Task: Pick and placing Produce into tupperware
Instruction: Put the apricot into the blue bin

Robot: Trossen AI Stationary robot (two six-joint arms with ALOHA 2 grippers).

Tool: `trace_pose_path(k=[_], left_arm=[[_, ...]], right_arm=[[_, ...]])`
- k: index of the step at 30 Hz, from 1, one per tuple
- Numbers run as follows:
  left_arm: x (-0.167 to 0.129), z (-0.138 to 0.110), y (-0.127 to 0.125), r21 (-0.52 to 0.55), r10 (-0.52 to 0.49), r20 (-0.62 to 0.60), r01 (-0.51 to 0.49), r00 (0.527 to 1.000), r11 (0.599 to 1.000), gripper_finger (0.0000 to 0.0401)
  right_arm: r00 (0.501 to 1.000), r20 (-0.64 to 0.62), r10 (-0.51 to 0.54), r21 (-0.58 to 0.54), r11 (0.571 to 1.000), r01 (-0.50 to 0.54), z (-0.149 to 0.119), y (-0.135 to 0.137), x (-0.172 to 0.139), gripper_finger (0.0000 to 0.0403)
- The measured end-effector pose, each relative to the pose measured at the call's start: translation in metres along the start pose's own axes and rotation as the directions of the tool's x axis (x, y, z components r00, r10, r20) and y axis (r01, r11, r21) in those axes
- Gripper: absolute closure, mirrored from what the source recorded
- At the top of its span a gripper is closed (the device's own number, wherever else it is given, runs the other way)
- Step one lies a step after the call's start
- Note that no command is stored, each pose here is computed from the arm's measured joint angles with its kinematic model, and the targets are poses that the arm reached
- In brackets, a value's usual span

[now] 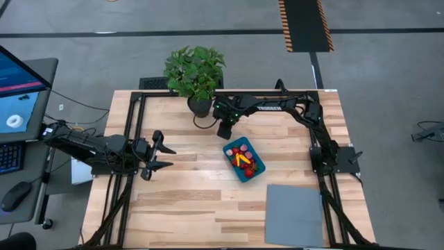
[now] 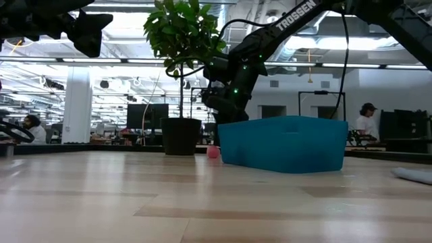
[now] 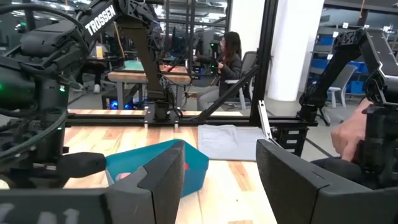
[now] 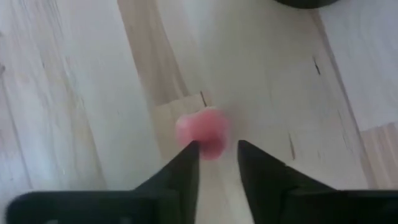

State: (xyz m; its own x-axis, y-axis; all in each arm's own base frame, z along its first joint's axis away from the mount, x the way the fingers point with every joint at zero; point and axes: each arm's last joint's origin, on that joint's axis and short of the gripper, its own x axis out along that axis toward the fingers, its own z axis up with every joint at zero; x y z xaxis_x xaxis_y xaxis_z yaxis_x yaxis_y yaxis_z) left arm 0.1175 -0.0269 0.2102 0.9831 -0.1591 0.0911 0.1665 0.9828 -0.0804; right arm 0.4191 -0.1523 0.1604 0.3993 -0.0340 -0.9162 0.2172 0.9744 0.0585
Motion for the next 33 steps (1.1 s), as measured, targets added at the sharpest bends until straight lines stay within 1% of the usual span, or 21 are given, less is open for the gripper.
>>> trace_pose_path(k=[2,4,6,8,9,12,15,17,20,23,25,28,30,33], left_arm=[[0.000,0.000,0.000,0.000,-0.008,-0.001,0.008,1.000,1.000,0.0214],[0.000,0.000,-0.001,-0.001,-0.025,-0.002,0.025,1.000,1.000,0.0214],[0.000,0.000,-0.001,-0.002,-0.027,-0.006,0.027,1.000,1.000,0.0214],[0.000,-0.002,-0.001,-0.011,-0.026,-0.018,0.026,0.999,1.000,0.0214],[0.000,-0.002,-0.001,-0.016,-0.026,-0.025,0.025,0.999,1.000,0.0214],[0.000,-0.005,0.000,-0.022,-0.024,-0.053,0.022,0.998,1.000,0.0214],[0.000,-0.006,0.000,-0.023,-0.022,-0.065,0.021,0.998,1.000,0.0214],[0.000,-0.006,0.000,-0.023,-0.023,-0.065,0.021,0.998,1.000,0.0214],[0.000,-0.006,0.000,-0.023,-0.022,-0.065,0.021,0.998,1.000,0.0214],[0.000,-0.006,0.000,-0.022,-0.022,-0.065,0.021,0.998,1.000,0.0214],[0.000,-0.006,0.000,-0.020,-0.022,-0.066,0.021,0.998,1.000,0.0214],[0.000,-0.006,0.000,-0.017,-0.022,-0.068,0.021,0.997,1.000,0.0214],[0.000,-0.007,0.000,-0.017,-0.022,-0.069,0.021,0.997,1.000,0.0214],[0.000,-0.007,-0.001,-0.024,-0.030,-0.072,0.029,0.997,0.999,0.0214]], right_arm=[[1.000,-0.003,0.000,-0.002,1.000,0.000,0.000,0.000,0.000,0.0288],[1.000,-0.006,0.001,-0.007,1.000,-0.001,-0.001,0.000,0.000,0.0305],[0.999,-0.030,0.023,-0.018,1.000,-0.023,-0.003,0.002,0.000,0.0314],[0.996,-0.062,0.057,-0.023,0.998,-0.059,-0.006,0.007,0.000,0.0316],[0.994,-0.085,0.067,-0.045,0.996,-0.071,-0.008,0.011,-0.002,0.0313],[0.989,-0.135,0.057,-0.190,0.978,-0.082,-0.011,0.028,-0.006,0.0294],[0.981,-0.188,0.054,-0.309,0.945,-0.111,-0.015,0.044,-0.005,0.0257],[0.982,-0.190,0.004,-0.349,0.934,-0.072,-0.015,0.052,-0.004,0.0226],[0.980,-0.192,-0.053,-0.406,0.914,-0.030,-0.015,0.056,-0.004,0.0177],[0.977,-0.178,-0.116,-0.426,0.904,0.030,-0.014,0.056,-0.004,0.0141],[0.972,-0.175,-0.154,-0.454,0.889,0.059,-0.014,0.055,-0.004,0.0130],[0.977,-0.148,-0.151,-0.493,0.868,0.059,-0.011,0.055,-0.003,0.0125],[0.980,-0.138,-0.146,-0.534,0.844,0.050,-0.011,0.058,-0.003,0.0124],[0.984,-0.091,-0.155,-0.593,0.802,0.071,-0.006,0.066,-0.002,0.0124]])
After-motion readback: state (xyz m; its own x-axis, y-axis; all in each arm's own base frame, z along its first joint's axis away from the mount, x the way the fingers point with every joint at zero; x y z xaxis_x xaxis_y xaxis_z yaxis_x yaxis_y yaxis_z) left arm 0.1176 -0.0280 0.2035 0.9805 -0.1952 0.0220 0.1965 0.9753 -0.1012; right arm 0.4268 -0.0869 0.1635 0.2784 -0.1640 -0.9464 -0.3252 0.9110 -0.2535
